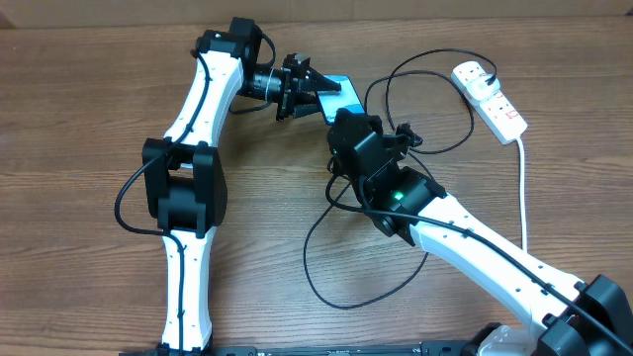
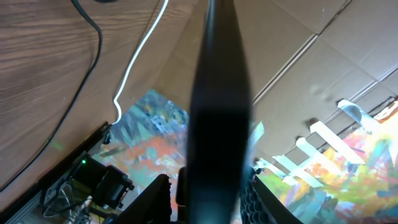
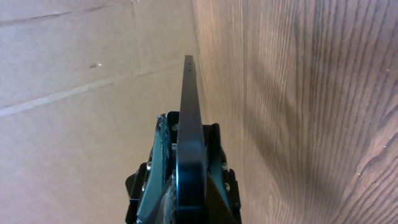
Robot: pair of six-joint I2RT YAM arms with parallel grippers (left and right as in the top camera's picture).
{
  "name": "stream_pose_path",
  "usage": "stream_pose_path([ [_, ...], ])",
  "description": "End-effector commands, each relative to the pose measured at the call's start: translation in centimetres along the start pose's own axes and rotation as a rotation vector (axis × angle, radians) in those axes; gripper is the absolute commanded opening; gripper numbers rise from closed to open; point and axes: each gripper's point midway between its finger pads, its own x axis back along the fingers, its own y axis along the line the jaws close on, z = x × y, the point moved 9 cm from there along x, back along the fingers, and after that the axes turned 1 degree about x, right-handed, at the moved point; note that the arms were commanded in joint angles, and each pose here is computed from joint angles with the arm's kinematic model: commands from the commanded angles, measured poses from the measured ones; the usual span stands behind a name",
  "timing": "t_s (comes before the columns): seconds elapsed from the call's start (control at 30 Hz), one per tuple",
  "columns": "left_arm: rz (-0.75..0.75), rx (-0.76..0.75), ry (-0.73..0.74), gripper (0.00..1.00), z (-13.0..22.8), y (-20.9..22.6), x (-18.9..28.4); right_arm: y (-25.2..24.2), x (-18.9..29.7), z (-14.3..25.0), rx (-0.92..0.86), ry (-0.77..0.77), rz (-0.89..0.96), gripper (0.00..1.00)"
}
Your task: Plug charger to phone and switch on socket
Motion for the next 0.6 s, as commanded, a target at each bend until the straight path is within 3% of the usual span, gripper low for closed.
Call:
stream_pose_path([
  [0.0,-0.011,-0.003,-0.009,0.29,-0.24,-0.17,-0.08,1.58,0.46,0.47,-0.026,-0.005,-0.051,0.04],
  [0.57,-0.012,0.008,-0.010,0.21,-0.25,-0.17,-0.08,1.54,0.43,0.47,-0.025,-0.006,-0.050,0.04],
])
